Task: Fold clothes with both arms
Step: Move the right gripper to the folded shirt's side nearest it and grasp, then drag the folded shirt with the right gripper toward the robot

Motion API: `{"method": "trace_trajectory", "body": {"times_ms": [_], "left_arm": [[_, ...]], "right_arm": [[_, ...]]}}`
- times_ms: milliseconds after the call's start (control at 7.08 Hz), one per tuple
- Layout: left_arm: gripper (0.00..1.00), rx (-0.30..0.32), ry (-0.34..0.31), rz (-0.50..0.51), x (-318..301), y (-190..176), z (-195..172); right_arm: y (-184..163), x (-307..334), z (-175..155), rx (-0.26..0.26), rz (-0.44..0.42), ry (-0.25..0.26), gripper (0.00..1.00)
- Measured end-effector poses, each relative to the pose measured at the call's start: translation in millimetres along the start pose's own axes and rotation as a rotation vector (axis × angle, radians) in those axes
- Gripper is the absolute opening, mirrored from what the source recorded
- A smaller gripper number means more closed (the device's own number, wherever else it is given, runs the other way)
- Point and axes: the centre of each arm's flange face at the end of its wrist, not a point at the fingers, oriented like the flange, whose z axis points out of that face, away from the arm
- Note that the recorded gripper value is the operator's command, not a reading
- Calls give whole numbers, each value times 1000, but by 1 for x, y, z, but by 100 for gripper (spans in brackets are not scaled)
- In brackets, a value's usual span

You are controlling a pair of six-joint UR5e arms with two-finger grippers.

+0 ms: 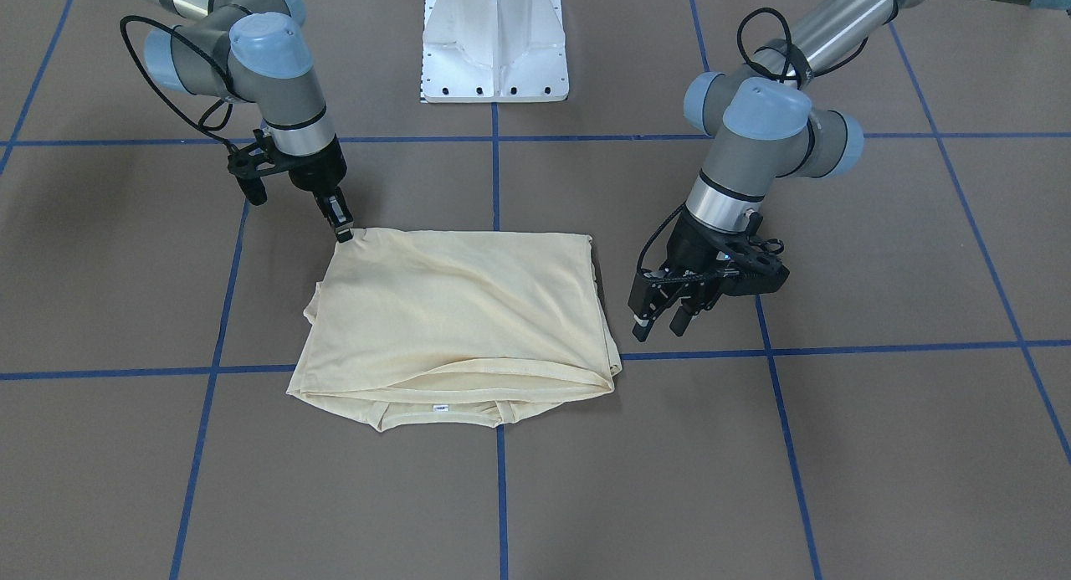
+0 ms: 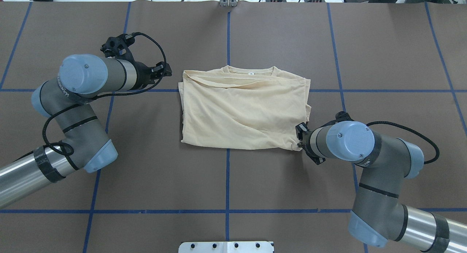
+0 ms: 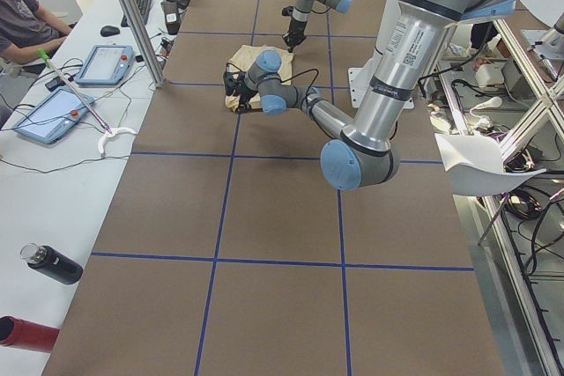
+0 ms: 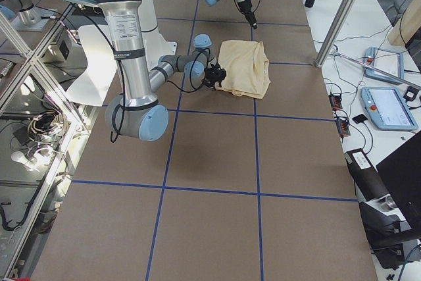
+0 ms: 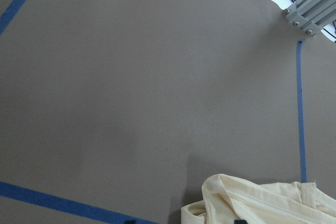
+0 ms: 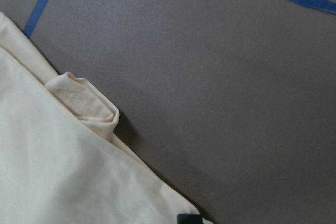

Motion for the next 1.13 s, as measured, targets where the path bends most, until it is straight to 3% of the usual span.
{"method": "trace_trajectory", "body": {"times_ms": [565, 847, 1130], "left_arm": [[69, -2, 10, 1, 3, 0, -5], [69, -14, 38, 3, 7, 4, -22], [69, -60, 71, 1, 12, 14, -40]], "right_arm": [[-19, 21, -35, -20, 1, 1, 0], [-5, 81, -54, -62, -64, 65, 0], [46, 142, -83, -135, -173, 175, 0]]}}
